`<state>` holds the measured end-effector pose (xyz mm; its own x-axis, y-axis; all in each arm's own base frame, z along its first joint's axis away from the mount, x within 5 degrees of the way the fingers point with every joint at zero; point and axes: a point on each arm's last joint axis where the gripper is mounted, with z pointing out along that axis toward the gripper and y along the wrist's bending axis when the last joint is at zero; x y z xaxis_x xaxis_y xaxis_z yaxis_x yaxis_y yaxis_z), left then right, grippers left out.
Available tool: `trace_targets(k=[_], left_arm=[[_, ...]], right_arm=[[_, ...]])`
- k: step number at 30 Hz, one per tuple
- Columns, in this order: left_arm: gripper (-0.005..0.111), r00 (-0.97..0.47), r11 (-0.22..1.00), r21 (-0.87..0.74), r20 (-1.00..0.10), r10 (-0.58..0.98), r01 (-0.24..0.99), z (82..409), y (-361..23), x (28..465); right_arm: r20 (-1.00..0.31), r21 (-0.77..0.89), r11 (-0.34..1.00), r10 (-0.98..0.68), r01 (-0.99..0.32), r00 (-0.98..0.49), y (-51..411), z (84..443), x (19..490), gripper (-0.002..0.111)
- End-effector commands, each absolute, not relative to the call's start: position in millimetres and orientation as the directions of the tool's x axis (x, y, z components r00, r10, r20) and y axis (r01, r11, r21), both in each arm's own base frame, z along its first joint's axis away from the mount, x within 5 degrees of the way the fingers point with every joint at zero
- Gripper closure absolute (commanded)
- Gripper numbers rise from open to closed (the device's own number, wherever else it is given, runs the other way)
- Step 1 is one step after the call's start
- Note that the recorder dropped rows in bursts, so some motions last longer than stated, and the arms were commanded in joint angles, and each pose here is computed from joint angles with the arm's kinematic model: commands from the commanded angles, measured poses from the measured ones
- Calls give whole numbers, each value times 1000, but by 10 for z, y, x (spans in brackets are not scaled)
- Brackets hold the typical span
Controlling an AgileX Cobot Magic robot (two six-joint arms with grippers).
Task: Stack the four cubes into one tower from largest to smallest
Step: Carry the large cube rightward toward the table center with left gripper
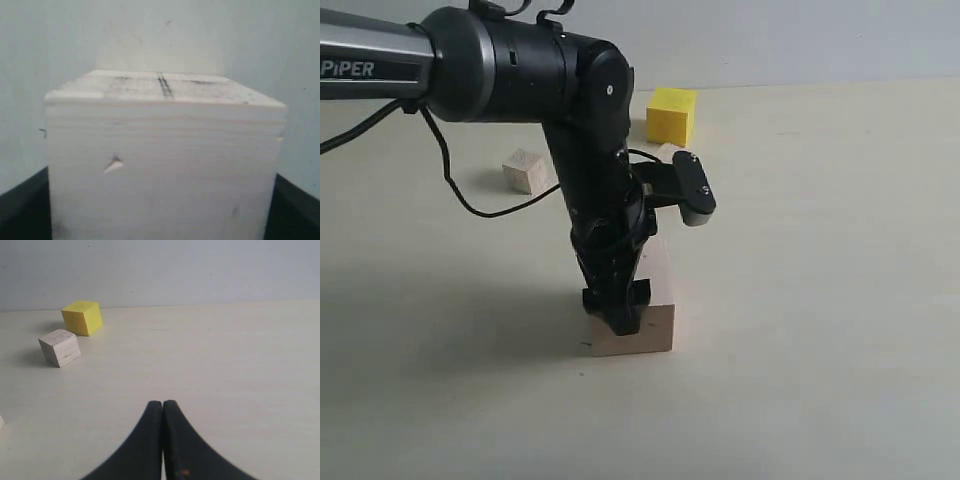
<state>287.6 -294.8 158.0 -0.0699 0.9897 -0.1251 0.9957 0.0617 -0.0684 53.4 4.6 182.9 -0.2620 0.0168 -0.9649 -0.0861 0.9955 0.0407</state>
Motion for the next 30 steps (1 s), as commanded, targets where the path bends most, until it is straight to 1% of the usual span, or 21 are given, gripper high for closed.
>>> trace_targets(k=[1,3,15,22,24,25,30], left_arm=[[107,-50,41,-78,-108,993,996,1474,-2950,2893],[107,-22,14,-78,-108,994,997,1468,-2950,2892],[107,28,-35,-68,-102,994,997,1466,-2941,2896],[106,31,-38,-68,-103,994,997,1466,-2941,2896],[103,31,-38,-68,-103,994,997,1466,-2941,2896],[99,31,-38,-68,-103,994,997,1466,-2941,2896],[73,36,-42,-63,-97,995,997,1466,-2936,2901]], right_arm=[[-969,43,995,20,-88,-245,47,1832,535,108],[-969,43,995,20,-88,-245,47,1832,535,108],[-969,43,995,20,-88,-245,47,1832,535,108],[-969,43,995,20,-88,-245,47,1832,535,108],[-969,43,995,20,-88,-245,47,1832,535,108],[-969,43,995,20,-88,-245,47,1832,535,108],[-969,43,995,20,-88,-245,47,1832,535,108]])
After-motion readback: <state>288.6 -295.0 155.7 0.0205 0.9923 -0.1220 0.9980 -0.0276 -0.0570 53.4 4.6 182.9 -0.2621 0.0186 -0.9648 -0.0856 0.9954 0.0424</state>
